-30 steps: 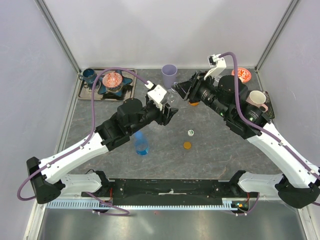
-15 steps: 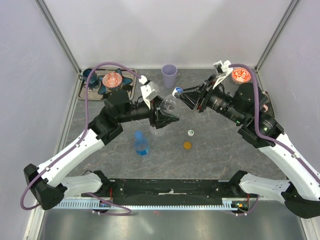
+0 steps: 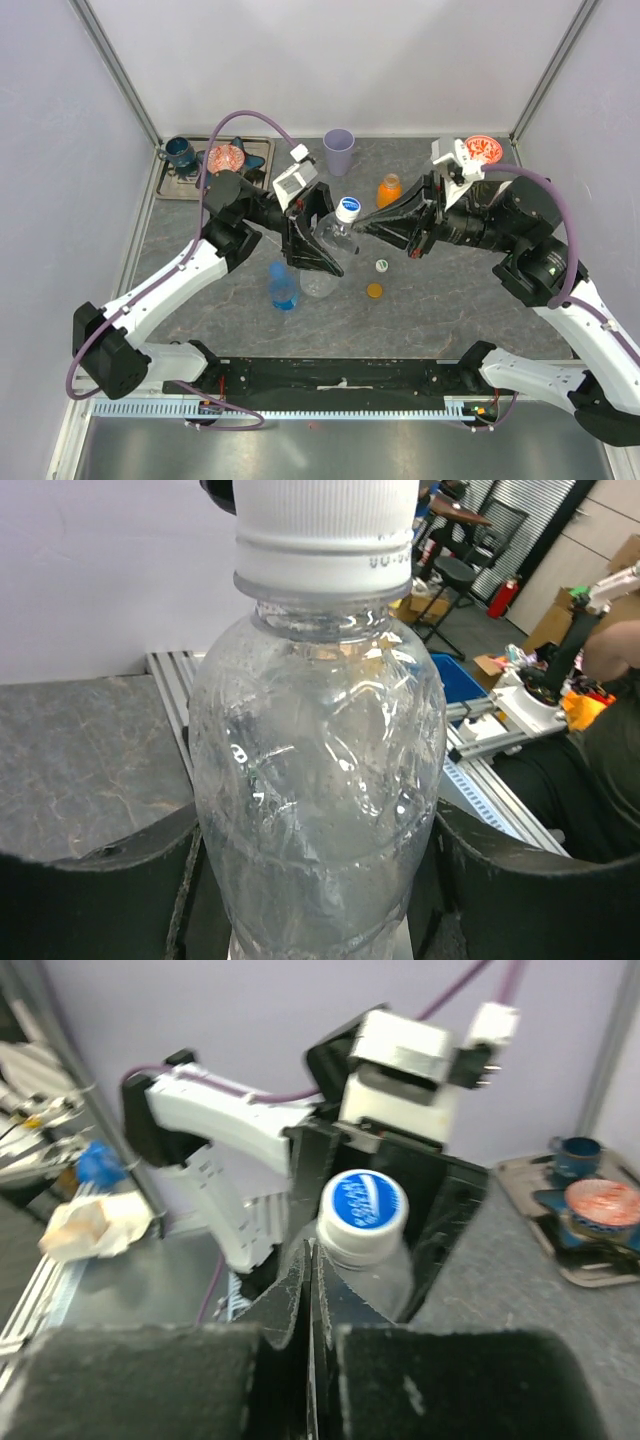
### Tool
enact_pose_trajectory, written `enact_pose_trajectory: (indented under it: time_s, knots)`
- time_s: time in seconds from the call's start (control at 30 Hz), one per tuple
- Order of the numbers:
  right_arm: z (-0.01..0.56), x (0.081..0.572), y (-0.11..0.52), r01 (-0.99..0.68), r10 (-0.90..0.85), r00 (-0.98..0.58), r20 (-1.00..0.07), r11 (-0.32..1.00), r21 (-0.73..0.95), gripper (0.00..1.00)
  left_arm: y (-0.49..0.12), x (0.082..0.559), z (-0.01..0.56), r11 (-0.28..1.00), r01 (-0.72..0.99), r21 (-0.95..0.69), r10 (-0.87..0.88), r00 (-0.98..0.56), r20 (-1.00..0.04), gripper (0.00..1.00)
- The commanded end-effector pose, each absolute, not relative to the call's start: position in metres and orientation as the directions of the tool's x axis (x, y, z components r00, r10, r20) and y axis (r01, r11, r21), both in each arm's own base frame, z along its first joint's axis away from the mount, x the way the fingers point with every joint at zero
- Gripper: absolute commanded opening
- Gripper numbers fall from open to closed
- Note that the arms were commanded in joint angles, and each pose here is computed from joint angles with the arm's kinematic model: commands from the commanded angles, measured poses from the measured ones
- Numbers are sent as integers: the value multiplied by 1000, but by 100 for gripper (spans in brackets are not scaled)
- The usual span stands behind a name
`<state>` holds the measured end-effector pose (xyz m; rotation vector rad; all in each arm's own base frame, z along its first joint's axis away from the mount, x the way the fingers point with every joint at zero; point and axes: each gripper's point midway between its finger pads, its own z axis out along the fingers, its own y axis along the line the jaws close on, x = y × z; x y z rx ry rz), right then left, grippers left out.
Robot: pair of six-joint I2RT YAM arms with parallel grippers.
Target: Unscrew the bottle caps
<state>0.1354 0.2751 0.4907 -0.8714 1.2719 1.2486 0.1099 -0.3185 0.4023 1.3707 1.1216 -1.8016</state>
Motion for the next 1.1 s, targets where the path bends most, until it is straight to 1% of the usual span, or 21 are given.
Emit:
enact_pose_trajectory:
  time_s: [0.0,0.07,0.17,0.2,0.23,0.27,0.3,0.33,0.37,0.4,0.43,0.53,0.57,0.67,0.7,0.73,0.8,0.83,0.9,0.93,1.07]
  knots:
    - [482,113,286,-991,126,-127,-984,18,130,0,-312,95,409,-534,795,-289,80,-293,-953,44]
    - [483,112,285,-993,129,-116,-985,18,119,0,-311,95,407,-538,791,-291,89,-290,-953,44]
    - [489,117,278,-991,141,-93,-986,85,106,0,-313,99,405,-516,797,-313,105,-304,-947,44]
    - [494,125,272,-981,145,-96,-985,154,118,0,-314,103,398,-497,800,-337,125,-318,-940,43]
    - [498,126,267,-977,144,-85,-986,182,111,10,-315,105,396,-482,807,-342,127,-322,-938,43]
    - [501,128,263,-972,144,-76,-987,210,106,28,-317,110,401,-454,829,-326,105,-313,-944,43]
    - [506,125,257,-969,144,-66,-987,228,98,52,-319,116,399,-431,857,-281,83,-272,-959,43]
    - [512,128,251,-959,157,-56,-986,266,97,65,-320,118,395,-397,860,-322,110,-304,-946,43]
    - [516,128,248,-954,162,-55,-985,283,100,74,-324,129,394,-339,897,-283,83,-271,-959,43]
    - [521,127,243,-949,167,-56,-984,297,104,93,-326,134,393,-308,909,-281,82,-270,-960,43]
    - [524,132,239,-936,175,-55,-983,333,112,98,-326,137,389,-270,911,-311,102,-294,-950,43]
    - [527,141,231,-903,197,-80,-977,402,154,98,-330,154,388,-167,949,-266,84,-255,-963,43]
    - [527,150,227,-873,210,-85,-974,456,174,98,-332,164,382,-92,957,-275,95,-266,-959,43]
    - [515,176,221,-784,241,-139,-960,566,256,98,-337,183,369,71,984,-165,139,-173,-975,43]
    - [506,186,221,-749,255,-169,-952,595,292,98,-343,178,365,91,985,-145,160,-158,-974,44]
    - [502,193,220,-711,283,-198,-938,617,336,98,-344,194,360,191,978,-80,182,-116,-977,45]
    - [491,211,214,-625,326,-222,-919,676,391,98,-349,193,353,235,972,-1,227,-55,-972,45]
    - [486,216,216,-602,333,-239,-912,686,408,98,-347,207,349,326,945,37,248,-48,-968,45]
    - [478,227,216,-546,373,-266,-889,702,458,98,-348,213,348,381,922,76,262,-29,-965,45]
    - [476,229,216,-530,384,-273,-882,705,471,98,-344,224,345,448,889,96,271,-33,-962,45]
    - [466,242,215,-462,419,-287,-861,727,508,93,-340,234,349,541,830,132,258,-15,-966,44]
